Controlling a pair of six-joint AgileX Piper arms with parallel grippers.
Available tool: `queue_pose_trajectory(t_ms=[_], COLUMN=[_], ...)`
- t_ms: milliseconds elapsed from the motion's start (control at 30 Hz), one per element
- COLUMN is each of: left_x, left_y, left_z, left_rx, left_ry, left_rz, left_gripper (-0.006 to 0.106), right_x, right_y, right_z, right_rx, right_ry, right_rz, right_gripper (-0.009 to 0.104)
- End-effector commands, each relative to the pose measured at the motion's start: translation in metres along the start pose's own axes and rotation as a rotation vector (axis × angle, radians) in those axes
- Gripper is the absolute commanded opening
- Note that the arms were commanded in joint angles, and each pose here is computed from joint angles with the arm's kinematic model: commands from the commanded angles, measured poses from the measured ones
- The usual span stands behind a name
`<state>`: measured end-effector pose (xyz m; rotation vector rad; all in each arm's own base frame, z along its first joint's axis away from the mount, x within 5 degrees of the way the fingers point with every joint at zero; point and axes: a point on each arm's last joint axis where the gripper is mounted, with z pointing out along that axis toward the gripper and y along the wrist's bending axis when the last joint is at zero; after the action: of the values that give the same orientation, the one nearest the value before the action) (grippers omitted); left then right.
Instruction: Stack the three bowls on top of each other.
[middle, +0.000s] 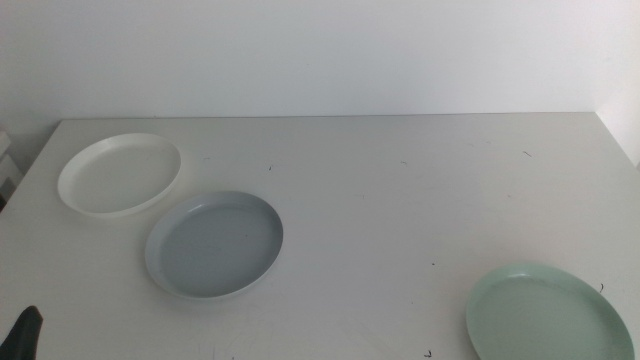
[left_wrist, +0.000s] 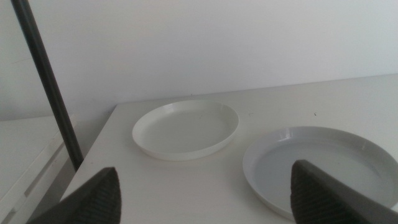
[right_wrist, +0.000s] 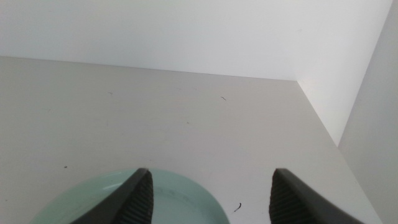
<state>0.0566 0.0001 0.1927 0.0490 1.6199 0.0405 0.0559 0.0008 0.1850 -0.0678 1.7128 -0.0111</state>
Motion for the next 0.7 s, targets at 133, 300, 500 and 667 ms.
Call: queue_pose_trajectory(t_ms=[133, 300, 500, 667], left_x=[-0.043, -0.068, -0.096, -0.128], left_y=[0.002, 0.004, 0.006, 0.008], left_z=[-0.004, 0.002, 0.014, 0.026], left_rx=[-0.002, 0.000, -0.005, -0.009], left_ry=[-0.128, -0.094, 0.029, 0.102], left_rz=[-0.028, -0.068, -0.116, -0.131], left_gripper=[0.105, 0.105, 0.105, 0.105], right_x=[-0.010, -0.010, -0.010, -0.010], right_y=[0.000, 0.000, 0.000, 0.000], right_z=[-0.003, -0.003, -0.003, -0.003], right_rx=[0.005, 0.005, 0.005, 0.005], right_ry=[-0.113, -0.113, -0.113, -0.113], right_rz=[-0.019, -0.019, -0.019, -0.019], right_gripper=[0.048, 0.048, 0.048, 0.048])
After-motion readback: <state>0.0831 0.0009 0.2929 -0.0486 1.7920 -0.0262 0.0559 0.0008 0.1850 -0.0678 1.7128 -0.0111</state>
